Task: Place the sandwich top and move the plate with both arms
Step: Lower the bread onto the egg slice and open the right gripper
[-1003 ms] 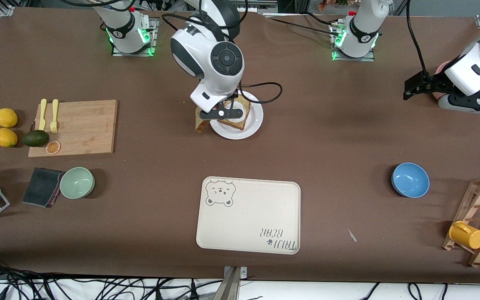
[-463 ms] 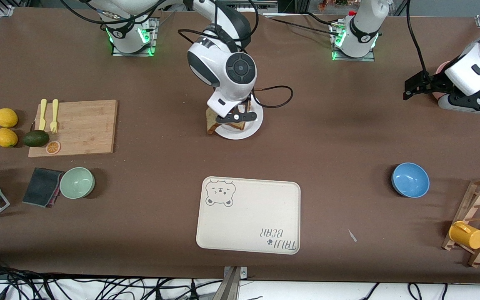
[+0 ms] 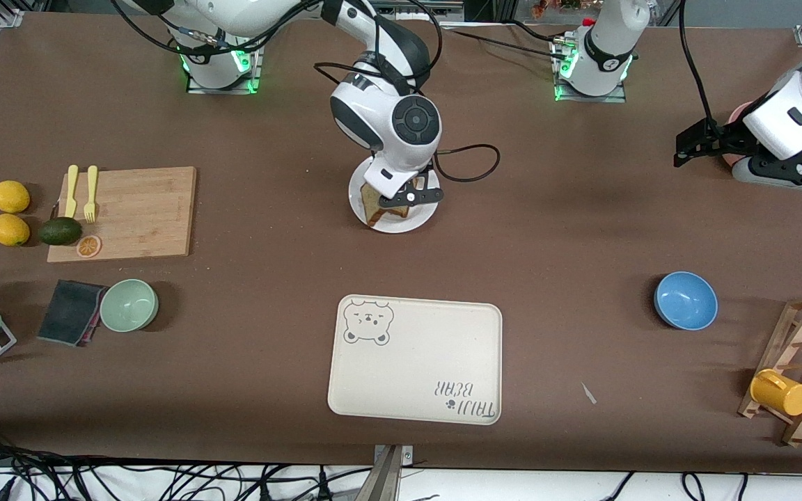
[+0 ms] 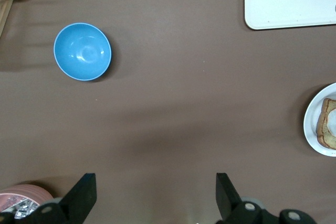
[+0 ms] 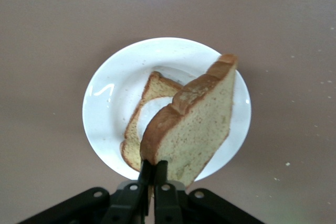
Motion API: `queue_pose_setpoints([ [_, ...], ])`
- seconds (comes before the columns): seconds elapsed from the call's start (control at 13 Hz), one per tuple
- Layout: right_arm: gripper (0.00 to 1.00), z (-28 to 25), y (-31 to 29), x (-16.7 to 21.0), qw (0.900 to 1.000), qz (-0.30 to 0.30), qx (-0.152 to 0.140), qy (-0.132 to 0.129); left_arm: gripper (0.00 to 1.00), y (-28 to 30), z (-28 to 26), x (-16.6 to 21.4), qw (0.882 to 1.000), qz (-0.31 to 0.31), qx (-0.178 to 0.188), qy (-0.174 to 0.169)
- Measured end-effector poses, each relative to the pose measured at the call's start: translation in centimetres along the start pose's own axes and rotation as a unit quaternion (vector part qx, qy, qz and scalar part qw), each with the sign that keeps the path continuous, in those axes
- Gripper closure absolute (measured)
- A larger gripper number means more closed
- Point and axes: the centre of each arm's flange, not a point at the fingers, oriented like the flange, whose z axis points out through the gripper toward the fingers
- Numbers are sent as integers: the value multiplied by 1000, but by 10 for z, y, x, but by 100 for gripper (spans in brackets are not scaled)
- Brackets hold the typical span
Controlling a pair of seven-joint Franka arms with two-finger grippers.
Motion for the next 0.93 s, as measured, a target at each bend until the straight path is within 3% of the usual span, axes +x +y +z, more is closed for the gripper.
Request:
queue_pose_setpoints([
  [0.62, 5, -5, -9, 3, 1000, -3, 16, 18, 0, 0, 0, 0, 1000, 0, 0, 0],
  [0.69, 0, -13, -2, 8, 1000, 3, 16, 19, 0, 0, 0, 0, 1000, 0, 0, 0],
  [0.93, 0, -53, 37, 17, 1000, 21, 6, 16, 0, 0, 0, 0, 1000, 0, 0, 0],
])
